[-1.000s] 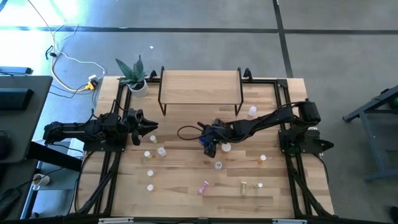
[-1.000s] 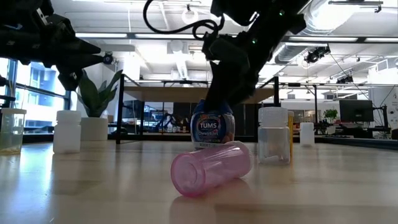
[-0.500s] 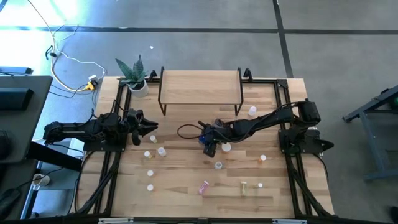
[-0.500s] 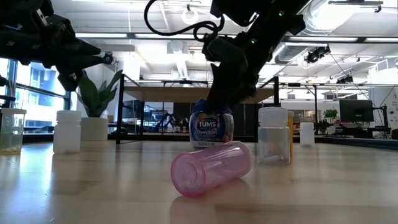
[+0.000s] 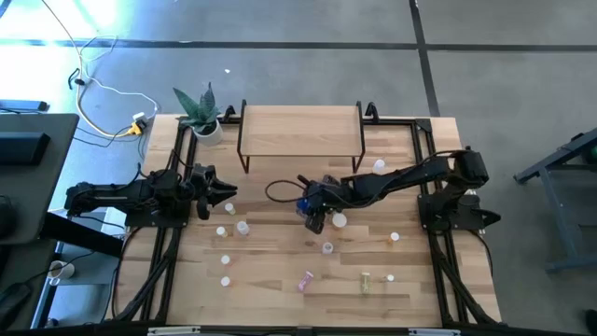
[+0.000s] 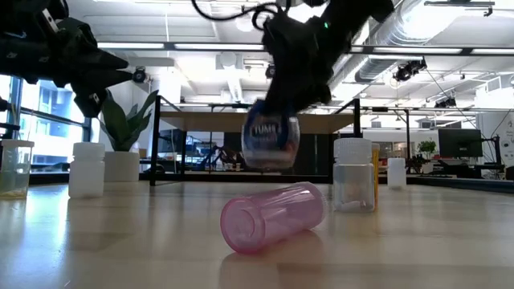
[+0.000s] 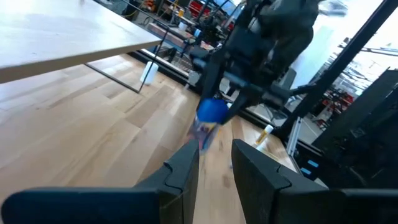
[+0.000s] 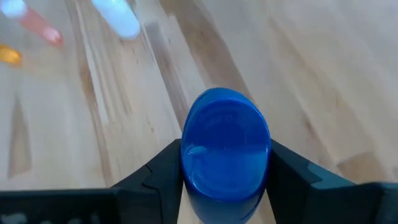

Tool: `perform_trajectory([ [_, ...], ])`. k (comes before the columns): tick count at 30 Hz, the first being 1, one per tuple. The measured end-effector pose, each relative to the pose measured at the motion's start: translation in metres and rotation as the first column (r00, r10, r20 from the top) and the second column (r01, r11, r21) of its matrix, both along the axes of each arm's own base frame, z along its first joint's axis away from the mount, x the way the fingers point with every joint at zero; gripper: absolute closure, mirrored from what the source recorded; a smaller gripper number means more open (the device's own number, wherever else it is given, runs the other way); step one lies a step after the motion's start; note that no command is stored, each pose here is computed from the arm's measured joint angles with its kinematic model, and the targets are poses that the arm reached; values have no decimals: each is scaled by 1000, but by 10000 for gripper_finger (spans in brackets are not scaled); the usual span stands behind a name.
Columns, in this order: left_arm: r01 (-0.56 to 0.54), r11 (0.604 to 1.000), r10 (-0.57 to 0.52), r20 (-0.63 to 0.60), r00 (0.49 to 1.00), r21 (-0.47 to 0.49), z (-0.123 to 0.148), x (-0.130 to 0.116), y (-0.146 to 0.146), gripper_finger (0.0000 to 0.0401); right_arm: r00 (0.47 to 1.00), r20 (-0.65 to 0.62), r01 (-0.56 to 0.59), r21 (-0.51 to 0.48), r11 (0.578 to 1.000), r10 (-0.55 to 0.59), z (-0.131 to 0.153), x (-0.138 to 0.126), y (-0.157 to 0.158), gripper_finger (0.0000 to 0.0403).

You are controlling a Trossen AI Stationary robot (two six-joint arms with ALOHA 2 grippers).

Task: Pick and place medicine bottles onto shelf by color
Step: Put the large blue gummy pill bottle on the shelf

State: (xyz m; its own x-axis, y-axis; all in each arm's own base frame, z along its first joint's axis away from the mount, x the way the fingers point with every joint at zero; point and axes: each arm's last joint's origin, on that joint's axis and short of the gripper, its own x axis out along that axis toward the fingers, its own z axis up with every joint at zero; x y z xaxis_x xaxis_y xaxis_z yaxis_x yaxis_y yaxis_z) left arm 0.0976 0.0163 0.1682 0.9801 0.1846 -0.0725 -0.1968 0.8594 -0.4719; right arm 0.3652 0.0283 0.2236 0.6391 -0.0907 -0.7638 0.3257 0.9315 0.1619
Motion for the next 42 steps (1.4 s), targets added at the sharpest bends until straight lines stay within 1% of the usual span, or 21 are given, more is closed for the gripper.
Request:
perform_trajectory([
  [4,0,1000,0,0,1000,0,0,0,0,314,1000,11,-18,-35,999,19,26,7,-10,240],
  [10,-5,1000,5,0,1000,0,0,0,0,314,998,21,-52,-116,992,55,61,13,-31,239],
  [16,-8,1000,8,0,1000,1,0,0,0,312,996,15,-82,-174,981,86,84,12,-62,238],
  [19,-9,1000,9,-1,1000,0,0,0,0,304,995,12,-95,-206,974,100,93,10,-81,238],
  [24,-20,1000,20,-1,1000,-1,0,0,1,277,994,-1,-110,-251,962,113,110,2,-116,238],
  [30,-50,999,50,-9,999,2,-1,0,1,247,995,-68,-87,-309,947,70,124,-18,-162,238],
  [33,-56,998,56,-8,998,1,-1,0,2,243,994,-101,-80,-315,946,50,127,-29,-183,238],
  [39,-79,997,79,-2,997,-4,0,-1,2,243,995,-91,-57,-274,960,33,128,-48,-215,238],
  [42,-93,996,93,3,996,-18,0,-1,3,243,995,-96,-46,-291,956,19,128,-55,-227,238],
])
